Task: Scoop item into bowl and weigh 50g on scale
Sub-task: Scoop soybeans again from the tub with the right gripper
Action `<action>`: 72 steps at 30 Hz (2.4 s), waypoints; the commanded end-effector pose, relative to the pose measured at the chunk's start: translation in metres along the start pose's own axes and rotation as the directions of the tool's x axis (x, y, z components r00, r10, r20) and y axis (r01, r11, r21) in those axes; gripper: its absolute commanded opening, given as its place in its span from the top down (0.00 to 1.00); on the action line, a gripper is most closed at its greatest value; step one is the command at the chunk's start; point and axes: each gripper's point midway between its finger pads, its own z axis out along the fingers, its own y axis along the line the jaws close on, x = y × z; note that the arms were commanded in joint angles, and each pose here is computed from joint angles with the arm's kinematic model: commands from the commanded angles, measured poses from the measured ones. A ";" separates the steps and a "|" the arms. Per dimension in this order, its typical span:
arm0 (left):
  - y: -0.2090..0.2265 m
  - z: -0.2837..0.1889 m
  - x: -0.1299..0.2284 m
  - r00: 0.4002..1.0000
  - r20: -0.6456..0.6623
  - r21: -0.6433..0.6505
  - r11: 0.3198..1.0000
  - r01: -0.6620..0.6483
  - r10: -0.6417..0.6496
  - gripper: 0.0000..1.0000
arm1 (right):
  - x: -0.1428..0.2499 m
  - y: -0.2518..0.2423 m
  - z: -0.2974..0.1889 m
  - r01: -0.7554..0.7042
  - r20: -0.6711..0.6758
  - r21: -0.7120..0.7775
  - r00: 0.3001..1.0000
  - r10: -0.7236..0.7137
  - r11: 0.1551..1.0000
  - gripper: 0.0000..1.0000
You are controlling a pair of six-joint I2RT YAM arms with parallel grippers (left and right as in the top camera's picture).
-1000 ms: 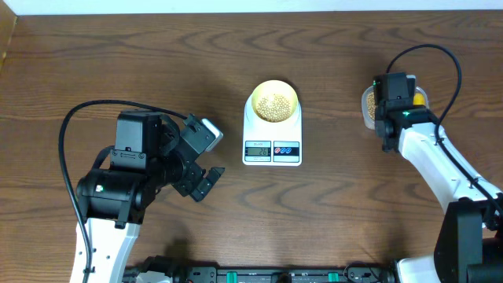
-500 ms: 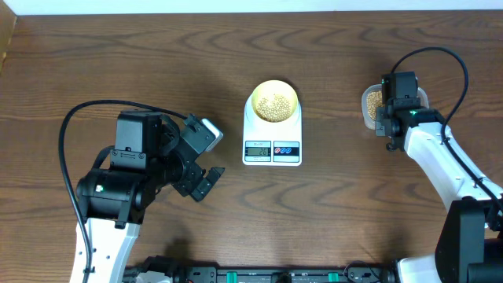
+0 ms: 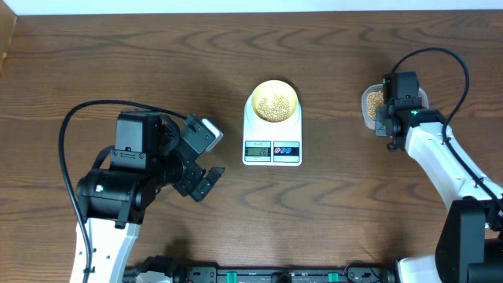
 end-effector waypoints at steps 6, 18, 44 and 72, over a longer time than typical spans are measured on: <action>0.003 -0.005 -0.005 1.000 0.014 -0.015 1.000 -0.020 0.020 0.01 | 0.003 0.022 0.000 -0.025 -0.022 -0.136 1.000 0.022 0.990 0.99; 0.003 -0.005 -0.005 1.000 0.014 -0.015 1.000 -0.020 0.020 0.01 | 0.005 0.049 -0.006 -0.034 -0.046 -0.319 0.999 0.020 0.947 0.99; 0.003 -0.005 -0.005 1.000 0.014 -0.015 1.000 -0.020 0.020 0.01 | 0.006 0.015 -0.024 -0.363 -0.239 -0.674 0.931 0.275 0.643 0.99; 0.003 -0.005 -0.005 1.000 0.014 -0.015 1.000 -0.020 0.020 0.01 | 0.002 -0.029 -0.038 -0.488 -0.311 -0.768 0.851 0.424 0.416 0.99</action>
